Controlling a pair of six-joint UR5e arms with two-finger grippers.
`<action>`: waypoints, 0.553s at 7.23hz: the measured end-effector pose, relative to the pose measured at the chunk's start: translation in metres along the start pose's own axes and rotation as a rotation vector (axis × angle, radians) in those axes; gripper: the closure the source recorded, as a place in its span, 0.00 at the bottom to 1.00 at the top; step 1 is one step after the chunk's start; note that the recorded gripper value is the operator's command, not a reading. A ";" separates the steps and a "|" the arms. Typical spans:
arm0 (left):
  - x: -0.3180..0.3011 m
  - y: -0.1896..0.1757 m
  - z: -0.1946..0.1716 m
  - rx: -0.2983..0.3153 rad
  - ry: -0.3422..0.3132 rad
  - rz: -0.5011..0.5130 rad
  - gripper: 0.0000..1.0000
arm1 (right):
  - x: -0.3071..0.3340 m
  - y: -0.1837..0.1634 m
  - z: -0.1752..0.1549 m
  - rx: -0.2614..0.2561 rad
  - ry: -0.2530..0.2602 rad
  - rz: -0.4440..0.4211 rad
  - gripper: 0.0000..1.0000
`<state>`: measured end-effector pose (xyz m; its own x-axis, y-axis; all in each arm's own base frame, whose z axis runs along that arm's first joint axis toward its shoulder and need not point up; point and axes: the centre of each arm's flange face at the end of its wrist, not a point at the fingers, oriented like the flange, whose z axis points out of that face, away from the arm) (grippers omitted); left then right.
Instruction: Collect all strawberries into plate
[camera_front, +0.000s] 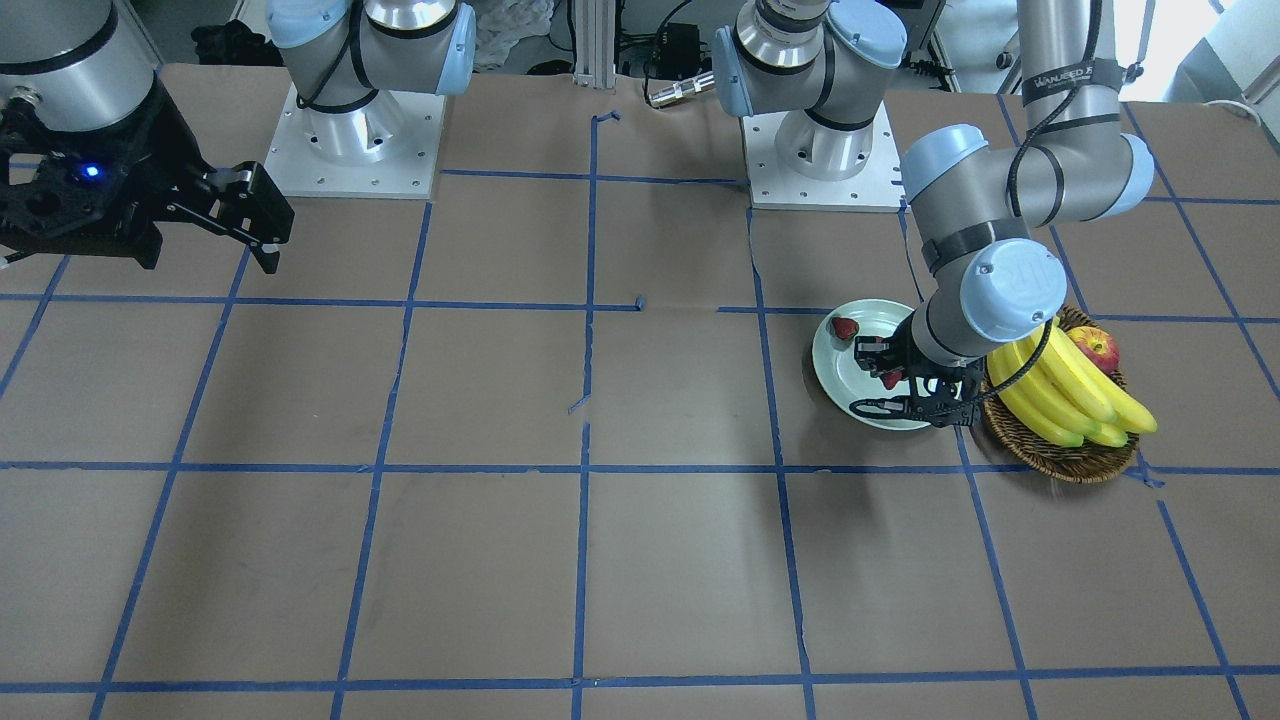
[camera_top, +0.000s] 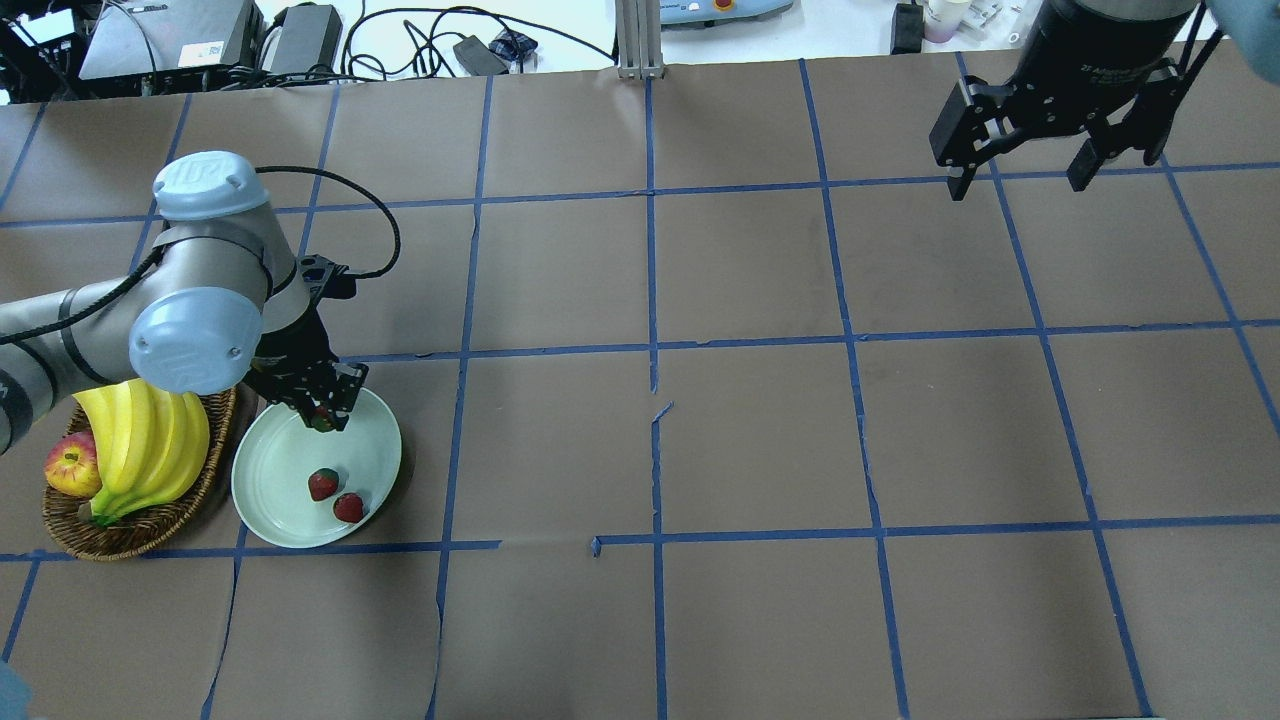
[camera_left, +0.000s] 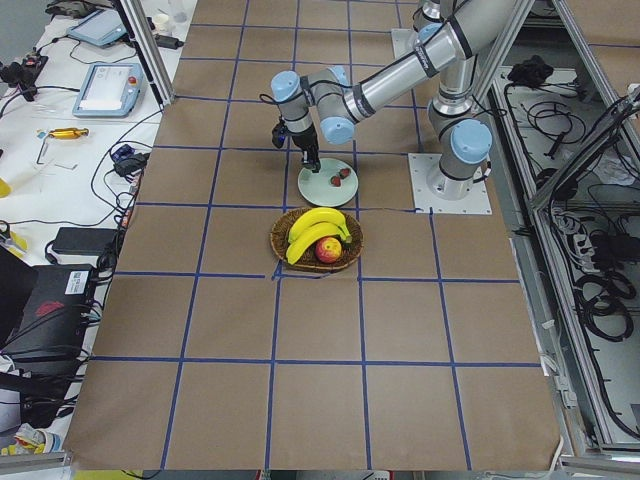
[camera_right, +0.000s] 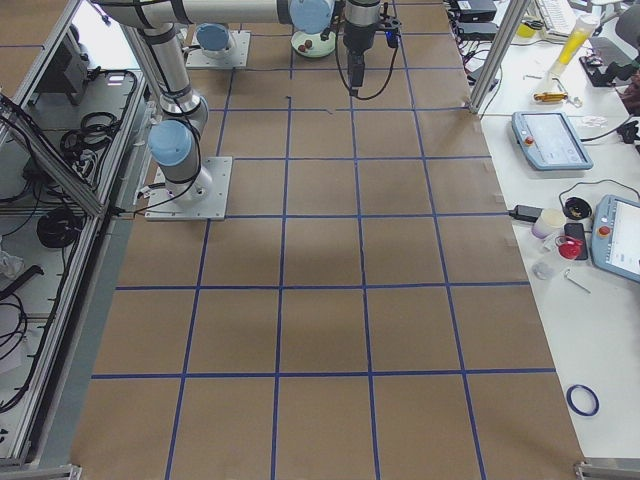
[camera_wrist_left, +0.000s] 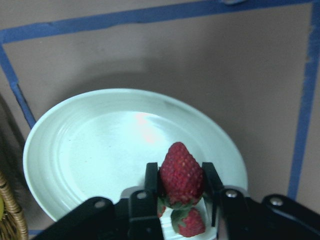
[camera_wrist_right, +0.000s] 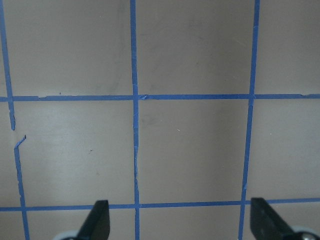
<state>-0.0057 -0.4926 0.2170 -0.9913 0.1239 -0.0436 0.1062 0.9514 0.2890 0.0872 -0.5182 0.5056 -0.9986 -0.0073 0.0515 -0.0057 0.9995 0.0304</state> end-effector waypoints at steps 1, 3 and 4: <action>-0.006 0.005 0.000 0.000 0.005 0.002 0.00 | 0.000 0.000 0.000 0.001 0.001 0.000 0.00; 0.005 0.014 -0.036 0.076 -0.004 -0.019 0.00 | 0.000 0.000 0.000 0.001 0.000 0.000 0.00; 0.031 0.017 -0.077 0.167 -0.005 -0.039 0.00 | 0.000 0.000 0.000 0.001 -0.001 0.000 0.00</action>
<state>-0.0411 -0.4945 0.2940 -0.9946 0.0871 -0.0565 0.0795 0.9891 0.1237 0.0872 -0.5184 0.5057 -0.9987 -0.0071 0.0507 -0.0056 0.9995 0.0296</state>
